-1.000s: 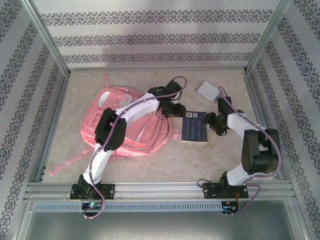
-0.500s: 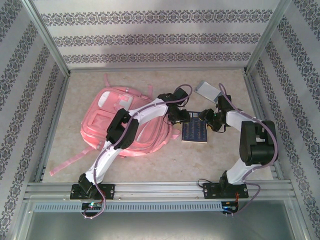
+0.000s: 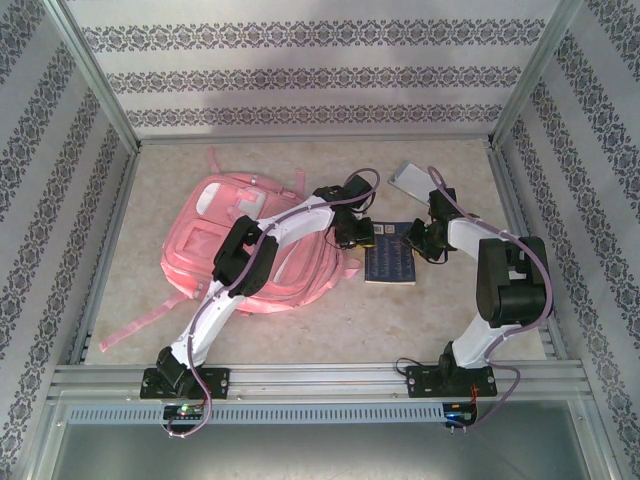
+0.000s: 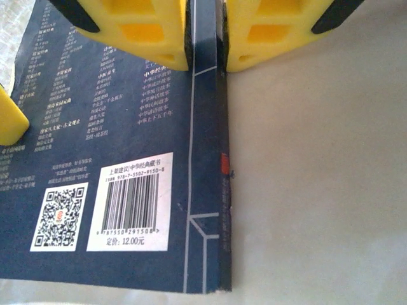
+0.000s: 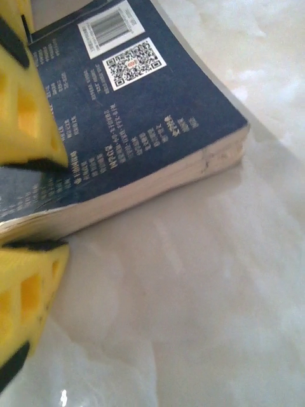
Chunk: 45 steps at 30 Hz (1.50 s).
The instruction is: Pack books, pencil case, and school supplies into a backpack
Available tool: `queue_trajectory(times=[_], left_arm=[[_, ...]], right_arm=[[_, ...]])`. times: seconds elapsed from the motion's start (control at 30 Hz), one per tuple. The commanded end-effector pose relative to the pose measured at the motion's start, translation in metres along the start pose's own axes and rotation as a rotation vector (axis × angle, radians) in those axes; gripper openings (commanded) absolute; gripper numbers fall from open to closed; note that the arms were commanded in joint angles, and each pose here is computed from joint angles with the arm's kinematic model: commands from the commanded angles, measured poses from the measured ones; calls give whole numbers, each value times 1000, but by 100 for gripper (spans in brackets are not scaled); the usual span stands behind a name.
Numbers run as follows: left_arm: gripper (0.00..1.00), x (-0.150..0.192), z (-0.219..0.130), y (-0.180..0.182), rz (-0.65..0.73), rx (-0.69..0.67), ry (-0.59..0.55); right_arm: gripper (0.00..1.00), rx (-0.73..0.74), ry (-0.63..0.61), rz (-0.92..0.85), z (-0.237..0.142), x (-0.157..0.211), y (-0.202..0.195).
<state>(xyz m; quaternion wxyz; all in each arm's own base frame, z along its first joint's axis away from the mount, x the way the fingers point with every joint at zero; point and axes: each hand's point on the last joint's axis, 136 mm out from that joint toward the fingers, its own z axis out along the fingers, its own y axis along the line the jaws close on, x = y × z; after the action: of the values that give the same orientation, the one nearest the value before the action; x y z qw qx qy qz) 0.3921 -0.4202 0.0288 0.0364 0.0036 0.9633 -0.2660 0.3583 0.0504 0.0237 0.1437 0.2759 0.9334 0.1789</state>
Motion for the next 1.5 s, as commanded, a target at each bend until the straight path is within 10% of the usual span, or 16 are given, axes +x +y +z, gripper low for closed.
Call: queue_trajectory(times=[0.0, 0.7, 1.47], left_arm=[[18, 22, 29, -12, 24, 67, 73], [19, 27, 3, -54, 44, 234, 97], [59, 10, -153, -29, 163, 24, -196]], right_arm=[[26, -114, 15, -58, -10, 11, 34], [0, -111, -92, -123, -39, 12, 44], [0, -115, -309, -201, -102, 3, 53]])
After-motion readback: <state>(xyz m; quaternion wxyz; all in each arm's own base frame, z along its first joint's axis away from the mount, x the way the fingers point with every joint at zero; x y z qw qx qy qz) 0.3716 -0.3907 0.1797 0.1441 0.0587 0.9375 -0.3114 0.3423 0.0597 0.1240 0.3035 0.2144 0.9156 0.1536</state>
